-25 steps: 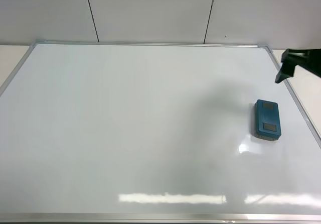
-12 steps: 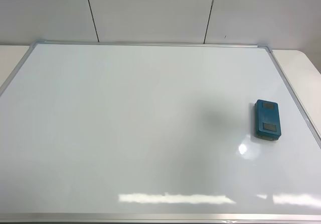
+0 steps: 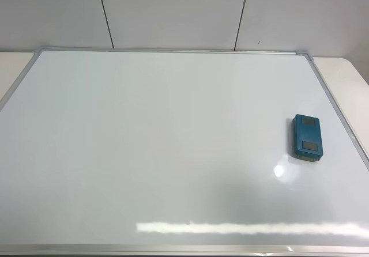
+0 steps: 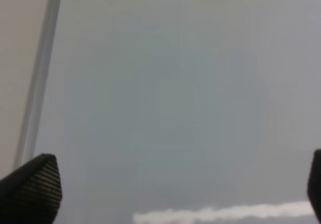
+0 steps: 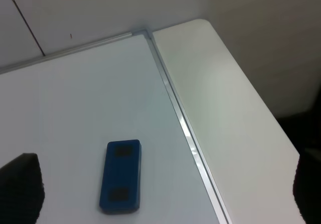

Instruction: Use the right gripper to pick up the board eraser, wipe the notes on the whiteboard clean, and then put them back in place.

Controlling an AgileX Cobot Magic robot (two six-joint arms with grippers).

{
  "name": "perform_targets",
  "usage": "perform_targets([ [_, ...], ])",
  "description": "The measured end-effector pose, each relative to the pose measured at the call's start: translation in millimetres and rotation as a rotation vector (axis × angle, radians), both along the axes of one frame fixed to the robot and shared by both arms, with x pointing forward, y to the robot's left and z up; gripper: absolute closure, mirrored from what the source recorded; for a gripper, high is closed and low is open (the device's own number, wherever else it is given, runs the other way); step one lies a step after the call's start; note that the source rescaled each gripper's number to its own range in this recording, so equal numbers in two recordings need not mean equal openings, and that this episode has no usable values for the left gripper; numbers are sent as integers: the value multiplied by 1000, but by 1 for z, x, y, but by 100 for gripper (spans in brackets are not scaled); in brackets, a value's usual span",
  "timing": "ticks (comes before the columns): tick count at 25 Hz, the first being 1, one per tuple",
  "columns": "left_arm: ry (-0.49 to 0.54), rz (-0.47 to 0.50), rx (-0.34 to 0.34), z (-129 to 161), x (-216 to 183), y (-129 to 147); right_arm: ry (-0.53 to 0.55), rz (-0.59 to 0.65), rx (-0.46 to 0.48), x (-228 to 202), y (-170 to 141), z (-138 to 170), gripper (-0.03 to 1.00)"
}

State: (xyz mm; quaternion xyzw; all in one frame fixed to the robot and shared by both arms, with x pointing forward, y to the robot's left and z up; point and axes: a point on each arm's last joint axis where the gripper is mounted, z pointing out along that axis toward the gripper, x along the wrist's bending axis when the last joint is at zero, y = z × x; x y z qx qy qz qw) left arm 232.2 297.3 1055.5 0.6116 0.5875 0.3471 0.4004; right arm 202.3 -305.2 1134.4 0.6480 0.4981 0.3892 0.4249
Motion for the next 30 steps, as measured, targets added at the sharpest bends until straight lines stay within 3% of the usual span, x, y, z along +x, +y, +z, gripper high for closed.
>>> perform_targets([
  [4,0,0,0,0,0,0,-48,26,-52,-26,3,-10,-3],
  [9,0,0,0,0,0,0,-20,119,-73,-21,10,-17,-3],
  [17,0,0,0,0,0,0,193,263,-65,22,17,-79,-3],
  [30,0,0,0,0,0,0,148,220,-59,31,14,-84,-3],
])
